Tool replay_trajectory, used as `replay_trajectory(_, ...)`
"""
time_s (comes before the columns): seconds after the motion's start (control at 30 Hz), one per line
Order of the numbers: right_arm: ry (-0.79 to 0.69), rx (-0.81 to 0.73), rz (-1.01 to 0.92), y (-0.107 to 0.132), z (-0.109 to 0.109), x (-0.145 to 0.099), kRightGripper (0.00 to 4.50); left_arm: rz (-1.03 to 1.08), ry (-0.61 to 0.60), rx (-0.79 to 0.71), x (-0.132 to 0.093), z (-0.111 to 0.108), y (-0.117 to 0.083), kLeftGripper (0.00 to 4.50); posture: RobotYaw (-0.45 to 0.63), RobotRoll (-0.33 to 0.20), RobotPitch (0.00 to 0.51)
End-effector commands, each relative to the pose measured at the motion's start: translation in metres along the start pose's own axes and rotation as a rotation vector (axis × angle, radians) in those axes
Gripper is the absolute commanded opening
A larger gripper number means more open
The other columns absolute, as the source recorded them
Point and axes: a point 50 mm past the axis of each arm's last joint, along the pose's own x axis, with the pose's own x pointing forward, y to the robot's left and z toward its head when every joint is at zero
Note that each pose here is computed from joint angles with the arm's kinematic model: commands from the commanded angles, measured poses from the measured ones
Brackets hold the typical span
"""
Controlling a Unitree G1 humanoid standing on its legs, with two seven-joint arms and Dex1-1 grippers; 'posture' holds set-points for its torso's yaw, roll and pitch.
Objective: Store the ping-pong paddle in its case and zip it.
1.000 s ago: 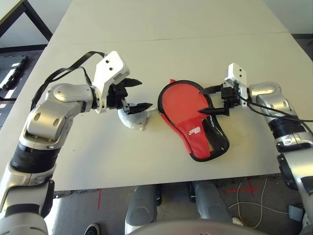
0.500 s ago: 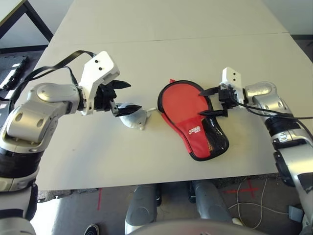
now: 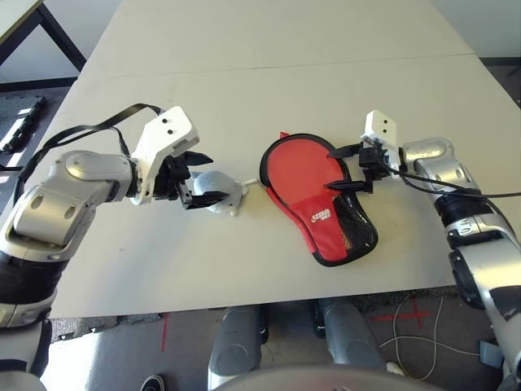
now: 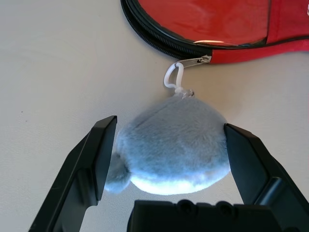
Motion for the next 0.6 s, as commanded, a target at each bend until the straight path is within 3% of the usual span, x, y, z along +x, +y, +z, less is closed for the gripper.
replay_trajectory(0.03,0.034,0.062,0.014,0.006,-0.013,0.004,4.48,-0.03,0.041,-0.003,0.006,-0.007,-0.002,4.5,0.06,0.0,0.225)
replay_trajectory(0.17,0.028,0.067,0.014,0.007,-0.012,0.004,4.48,-0.058,0.079,-0.019,0.008,-0.013,-0.002,4.5,0.05,0.0,0.225)
replay_trajectory(0.27,0.03,0.068,0.011,0.008,-0.013,0.003,4.5,-0.086,0.098,-0.032,0.01,-0.015,-0.004,3.91,0.04,0.0,0.224)
replay_trajectory(0.6,0.078,0.014,0.012,0.015,-0.018,0.005,4.5,-0.079,0.131,-0.005,0.012,-0.019,0.002,0.81,0.03,0.0,0.225)
